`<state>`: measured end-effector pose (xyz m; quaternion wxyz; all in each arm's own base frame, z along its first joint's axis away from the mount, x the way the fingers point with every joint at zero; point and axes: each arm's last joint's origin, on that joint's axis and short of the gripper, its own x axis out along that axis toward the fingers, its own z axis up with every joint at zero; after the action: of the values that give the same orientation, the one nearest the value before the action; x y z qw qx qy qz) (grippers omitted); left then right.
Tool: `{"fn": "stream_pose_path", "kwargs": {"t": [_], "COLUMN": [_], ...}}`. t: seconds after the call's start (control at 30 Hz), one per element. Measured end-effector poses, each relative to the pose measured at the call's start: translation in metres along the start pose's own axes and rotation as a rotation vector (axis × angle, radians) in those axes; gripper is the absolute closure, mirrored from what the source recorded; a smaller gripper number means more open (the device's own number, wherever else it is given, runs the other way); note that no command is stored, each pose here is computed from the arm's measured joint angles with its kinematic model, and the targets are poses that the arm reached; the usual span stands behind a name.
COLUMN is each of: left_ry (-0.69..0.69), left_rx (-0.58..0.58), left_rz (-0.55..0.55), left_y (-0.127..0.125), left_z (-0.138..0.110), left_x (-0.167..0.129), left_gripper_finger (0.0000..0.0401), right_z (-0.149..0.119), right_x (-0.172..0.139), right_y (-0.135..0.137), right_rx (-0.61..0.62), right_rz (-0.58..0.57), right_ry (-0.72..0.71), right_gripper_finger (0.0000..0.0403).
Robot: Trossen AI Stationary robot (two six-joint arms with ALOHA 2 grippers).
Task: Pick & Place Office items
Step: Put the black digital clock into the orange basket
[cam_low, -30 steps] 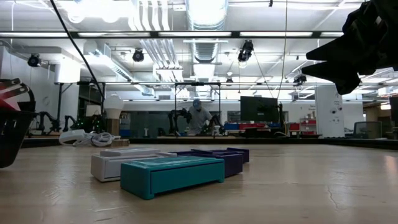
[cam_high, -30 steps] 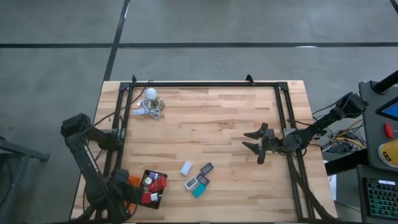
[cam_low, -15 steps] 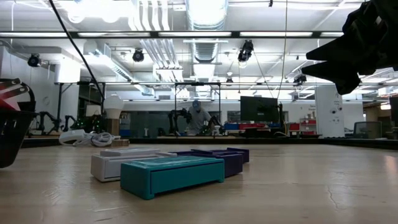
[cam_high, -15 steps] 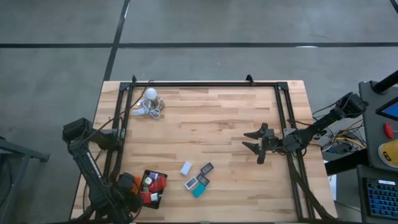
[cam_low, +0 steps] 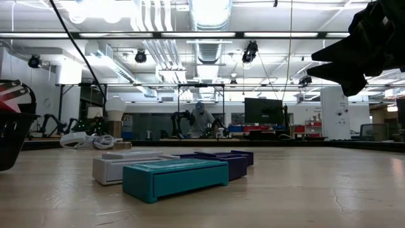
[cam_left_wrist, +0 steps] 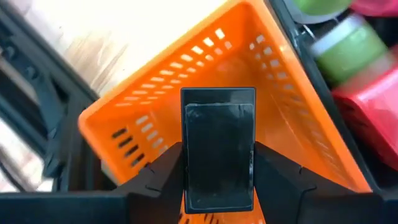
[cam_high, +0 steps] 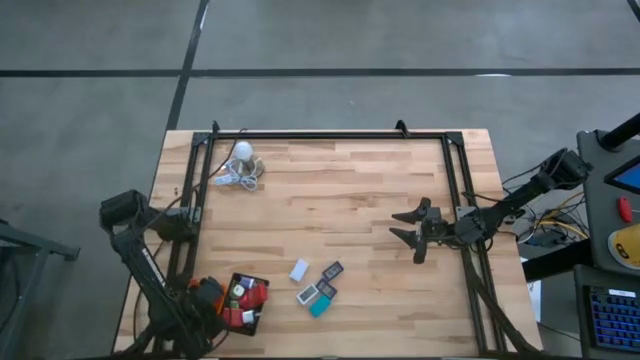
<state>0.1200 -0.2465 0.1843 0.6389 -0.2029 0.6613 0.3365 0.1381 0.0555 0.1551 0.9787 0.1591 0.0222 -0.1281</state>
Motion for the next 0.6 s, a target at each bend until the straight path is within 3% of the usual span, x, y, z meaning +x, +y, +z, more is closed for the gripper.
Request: {"fn": "stream_pose_path", "kwargs": {"t": [0.33, 0.6], "left_ry": [0.027, 0.010], "left_rx": [0.064, 0.064], "left_rz": [-0.066, -0.080], "left_y": [-0.002, -0.002], "left_z": [-0.001, 0.000], "left_x": [0.023, 0.025], "left_gripper_finger": [0.0238, 0.0215], "right_z": [0.000, 0.000], "right_x": [0.000, 0.000], "right_y": [0.000, 0.000], "right_rx": [0.000, 0.000], "right_rz": [0.000, 0.000], "right_ry": [0.000, 0.000], "right_gripper_finger": [0.0193, 0.0193]}}
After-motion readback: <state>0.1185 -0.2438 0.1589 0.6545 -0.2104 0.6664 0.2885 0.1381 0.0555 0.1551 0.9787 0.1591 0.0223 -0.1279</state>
